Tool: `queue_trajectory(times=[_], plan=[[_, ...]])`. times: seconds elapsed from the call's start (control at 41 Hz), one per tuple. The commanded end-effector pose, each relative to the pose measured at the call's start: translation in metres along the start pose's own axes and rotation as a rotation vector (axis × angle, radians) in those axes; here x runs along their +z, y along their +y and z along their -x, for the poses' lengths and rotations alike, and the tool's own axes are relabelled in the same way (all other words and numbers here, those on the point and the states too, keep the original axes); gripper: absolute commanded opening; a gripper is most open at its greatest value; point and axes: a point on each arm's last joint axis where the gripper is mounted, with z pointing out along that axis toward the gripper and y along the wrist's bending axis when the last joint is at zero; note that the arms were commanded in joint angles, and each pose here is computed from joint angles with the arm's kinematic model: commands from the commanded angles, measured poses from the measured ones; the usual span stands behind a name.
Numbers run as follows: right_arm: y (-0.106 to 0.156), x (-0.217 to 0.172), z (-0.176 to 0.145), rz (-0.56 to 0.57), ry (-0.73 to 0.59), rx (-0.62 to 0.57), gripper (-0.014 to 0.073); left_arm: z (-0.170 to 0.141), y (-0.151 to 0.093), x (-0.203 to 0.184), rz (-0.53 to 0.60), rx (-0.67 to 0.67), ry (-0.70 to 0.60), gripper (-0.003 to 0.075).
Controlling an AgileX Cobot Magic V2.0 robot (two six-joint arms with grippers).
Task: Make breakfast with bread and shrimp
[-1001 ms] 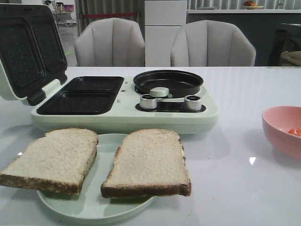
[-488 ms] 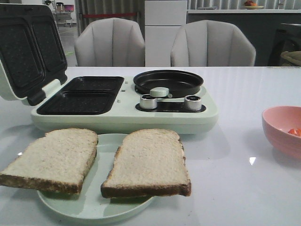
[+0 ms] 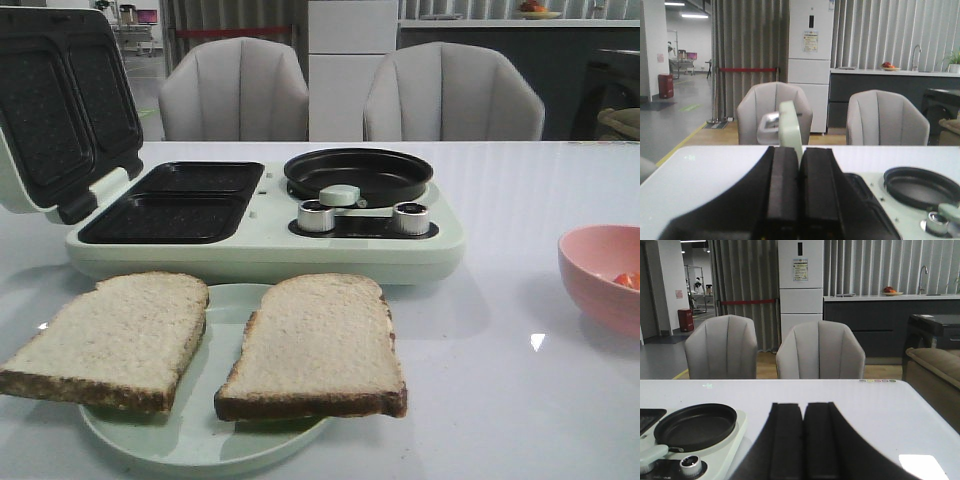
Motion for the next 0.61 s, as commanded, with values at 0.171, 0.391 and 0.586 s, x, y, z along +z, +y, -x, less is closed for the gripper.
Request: queue_trajectory(times=[0.171, 0.391, 0.586], plan=[[0.005, 0.028, 0.064, -0.008, 0.186, -0.007, 0.0044, 0.086, -0.007, 0.02, -0.012, -0.005, 0.081, 0.0101], [0.002, 0.064, 0.039, -0.021, 0.451, -0.006, 0.0044, 0.075, -0.006, 0.048, -0.004, -0.008, 0.231, 0.0101], [0.0, 0.086, 0.009, -0.032, 0.629, -0.006, 0.0044, 0.059, -0.005, 0.065, 0.002, -0.009, 0.316, 0.0101]])
